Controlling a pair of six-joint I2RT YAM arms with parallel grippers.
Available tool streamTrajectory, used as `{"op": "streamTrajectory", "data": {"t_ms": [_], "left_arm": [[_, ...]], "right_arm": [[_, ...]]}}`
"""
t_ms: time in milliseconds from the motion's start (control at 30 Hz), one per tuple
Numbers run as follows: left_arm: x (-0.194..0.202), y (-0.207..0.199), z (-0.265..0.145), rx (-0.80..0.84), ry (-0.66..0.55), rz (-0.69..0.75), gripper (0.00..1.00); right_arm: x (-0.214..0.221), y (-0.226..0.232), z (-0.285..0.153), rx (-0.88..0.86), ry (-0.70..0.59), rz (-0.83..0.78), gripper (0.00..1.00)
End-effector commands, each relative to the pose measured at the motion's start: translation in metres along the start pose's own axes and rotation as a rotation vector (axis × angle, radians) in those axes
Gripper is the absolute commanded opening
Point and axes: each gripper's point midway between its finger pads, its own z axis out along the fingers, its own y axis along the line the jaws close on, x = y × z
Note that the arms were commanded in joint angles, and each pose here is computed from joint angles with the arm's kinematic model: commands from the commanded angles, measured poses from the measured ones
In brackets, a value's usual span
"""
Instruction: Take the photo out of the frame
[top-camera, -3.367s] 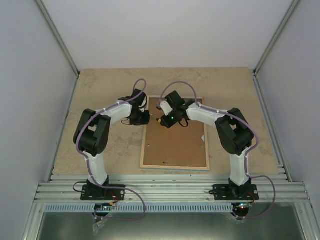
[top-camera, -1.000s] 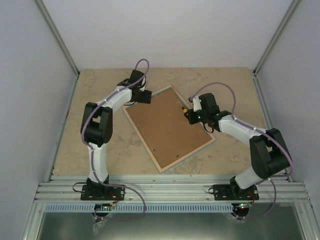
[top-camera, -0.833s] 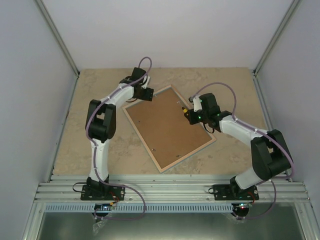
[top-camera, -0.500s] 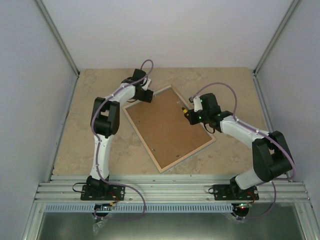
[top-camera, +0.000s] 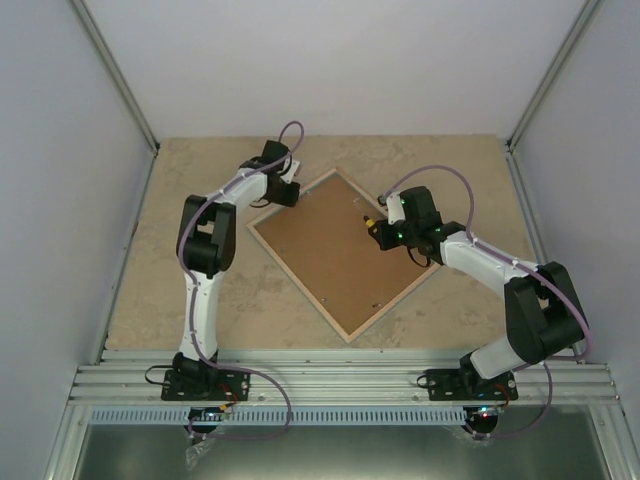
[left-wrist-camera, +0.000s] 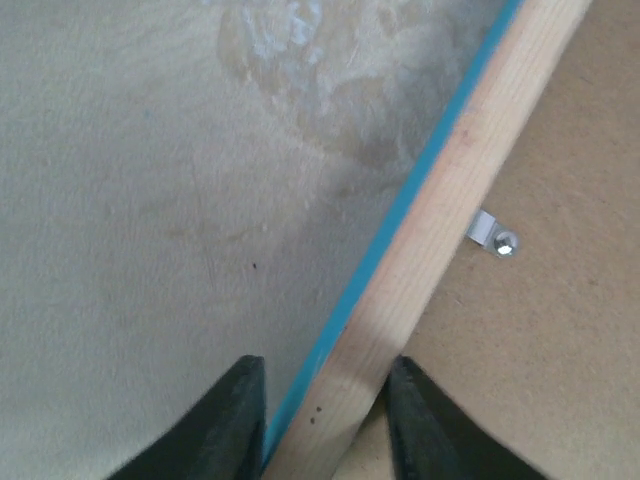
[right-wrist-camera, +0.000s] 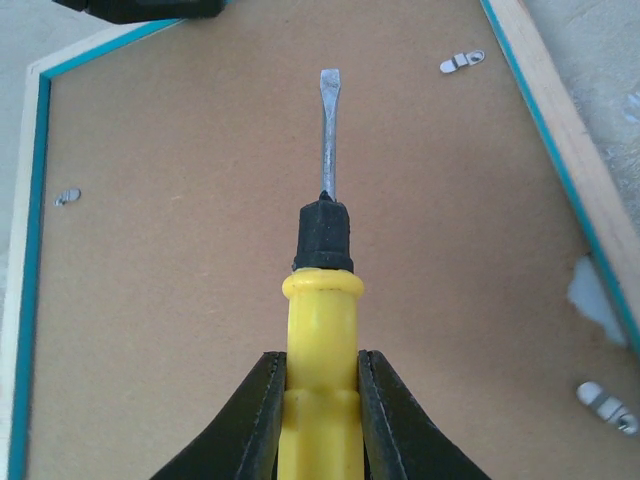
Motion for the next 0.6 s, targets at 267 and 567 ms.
{"op": "streamTrajectory", "data": {"t_ms": [267, 567], "left_arm": [[0.050, -0.003, -0.028, -0.023, 0.084, -0.176, 0.18], [0.086, -0.024, -0.048, 0.005, 0.131, -0.270, 0.15]], "right_arm": [[-0.005, 0.013, -0.001, -0.065, -0.015, -0.003, 0.00], [-0.003, 0.032, 0.012, -0.115, 0.017, -0.031, 0.00]]}}
